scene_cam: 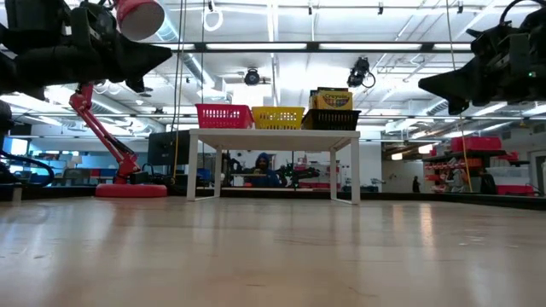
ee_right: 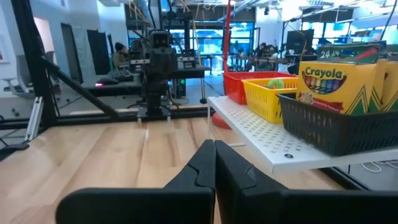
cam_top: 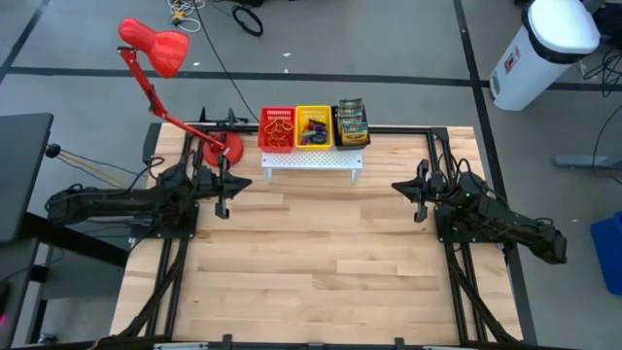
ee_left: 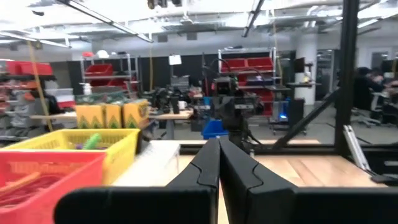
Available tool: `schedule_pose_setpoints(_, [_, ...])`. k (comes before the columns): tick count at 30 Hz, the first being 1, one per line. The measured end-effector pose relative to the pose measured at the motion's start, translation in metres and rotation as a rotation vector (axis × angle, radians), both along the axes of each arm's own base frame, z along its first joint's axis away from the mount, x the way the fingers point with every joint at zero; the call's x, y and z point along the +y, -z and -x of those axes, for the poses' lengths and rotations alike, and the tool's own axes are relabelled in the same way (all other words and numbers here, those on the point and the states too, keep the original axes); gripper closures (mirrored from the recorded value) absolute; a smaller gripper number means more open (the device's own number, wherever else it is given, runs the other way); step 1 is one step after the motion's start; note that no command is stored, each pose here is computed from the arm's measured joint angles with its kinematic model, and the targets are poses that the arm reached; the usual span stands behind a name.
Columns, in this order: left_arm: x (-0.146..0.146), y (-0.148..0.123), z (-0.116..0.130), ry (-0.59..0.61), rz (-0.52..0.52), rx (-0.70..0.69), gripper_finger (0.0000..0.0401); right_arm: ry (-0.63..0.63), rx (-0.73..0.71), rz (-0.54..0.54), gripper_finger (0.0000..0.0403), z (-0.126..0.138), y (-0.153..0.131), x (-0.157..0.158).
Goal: Pick & Place Office Desk Supplies
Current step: Return to Home Position
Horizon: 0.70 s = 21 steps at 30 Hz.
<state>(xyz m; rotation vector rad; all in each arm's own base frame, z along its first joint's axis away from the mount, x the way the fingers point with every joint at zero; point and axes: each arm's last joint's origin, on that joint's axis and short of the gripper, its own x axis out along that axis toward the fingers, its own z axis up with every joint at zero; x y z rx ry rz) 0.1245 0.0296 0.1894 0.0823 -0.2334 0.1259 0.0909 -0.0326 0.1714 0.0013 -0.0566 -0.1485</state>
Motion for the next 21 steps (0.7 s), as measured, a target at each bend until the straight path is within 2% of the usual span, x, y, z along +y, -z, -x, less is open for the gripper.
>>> schedule_pose_setpoints(14, [-0.004, 0.000, 0.029, -0.017, 0.021, -0.007, 0.0394, 0.010, -0.001, 0.000, 0.0402, 0.000, 0.000, 0.000])
schedule_pose_setpoints(21, [-0.005, 0.004, 0.033, -0.043, 0.029, 0.025, 0.0394, 0.078, 0.001, 0.022, 0.0396, 0.000, 0.000, -0.002])
